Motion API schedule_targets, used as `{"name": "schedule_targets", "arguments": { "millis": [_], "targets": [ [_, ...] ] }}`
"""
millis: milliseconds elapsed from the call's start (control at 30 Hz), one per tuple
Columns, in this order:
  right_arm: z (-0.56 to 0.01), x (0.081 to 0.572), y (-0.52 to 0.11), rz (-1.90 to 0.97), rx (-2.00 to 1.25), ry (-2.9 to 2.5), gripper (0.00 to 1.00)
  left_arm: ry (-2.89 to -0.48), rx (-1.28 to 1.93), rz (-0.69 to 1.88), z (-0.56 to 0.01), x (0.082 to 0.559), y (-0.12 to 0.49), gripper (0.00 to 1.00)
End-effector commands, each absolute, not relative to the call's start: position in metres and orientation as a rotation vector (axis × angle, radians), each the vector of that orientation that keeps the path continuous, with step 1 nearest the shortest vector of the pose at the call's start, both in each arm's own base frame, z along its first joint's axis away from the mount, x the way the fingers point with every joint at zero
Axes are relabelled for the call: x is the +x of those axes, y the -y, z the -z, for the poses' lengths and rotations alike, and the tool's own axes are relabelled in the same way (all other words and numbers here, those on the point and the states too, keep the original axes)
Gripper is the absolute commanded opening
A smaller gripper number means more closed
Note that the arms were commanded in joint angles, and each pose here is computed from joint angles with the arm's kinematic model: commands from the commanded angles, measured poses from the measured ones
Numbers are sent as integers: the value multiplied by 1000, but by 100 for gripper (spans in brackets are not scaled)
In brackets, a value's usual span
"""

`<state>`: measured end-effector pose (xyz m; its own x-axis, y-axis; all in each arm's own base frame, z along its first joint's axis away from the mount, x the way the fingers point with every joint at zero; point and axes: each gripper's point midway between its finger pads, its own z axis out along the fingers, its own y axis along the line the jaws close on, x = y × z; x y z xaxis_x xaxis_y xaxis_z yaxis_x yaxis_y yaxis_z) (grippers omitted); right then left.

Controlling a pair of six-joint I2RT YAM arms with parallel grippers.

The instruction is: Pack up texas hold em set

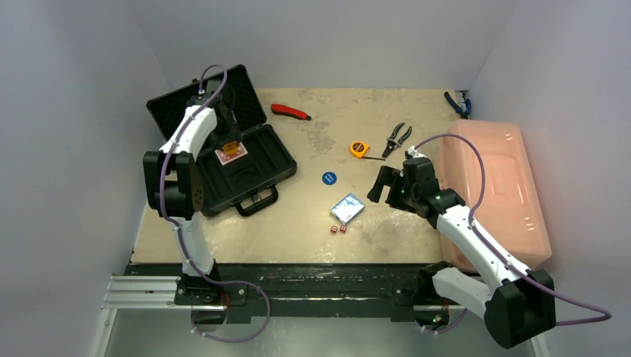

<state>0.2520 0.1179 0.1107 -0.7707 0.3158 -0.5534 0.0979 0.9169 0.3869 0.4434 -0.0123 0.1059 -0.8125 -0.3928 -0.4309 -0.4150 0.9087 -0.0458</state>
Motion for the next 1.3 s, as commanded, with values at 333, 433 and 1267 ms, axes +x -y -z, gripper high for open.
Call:
{"name": "schedule_targets", "arguments": {
  "millis": [333,433,1267],
  "targets": [
    [-114,256,-121,-463,265,-2411,99,-2615,-596,-71,-103,452,5,21],
    [-114,255,-121,-464,264,-2411,99,-2603,-606,-88,-104,453,2,31],
    [-113,256,-120,-455,268,-2411,99,-2388,-381,-10,-176,434,35,86]
  ]
}}
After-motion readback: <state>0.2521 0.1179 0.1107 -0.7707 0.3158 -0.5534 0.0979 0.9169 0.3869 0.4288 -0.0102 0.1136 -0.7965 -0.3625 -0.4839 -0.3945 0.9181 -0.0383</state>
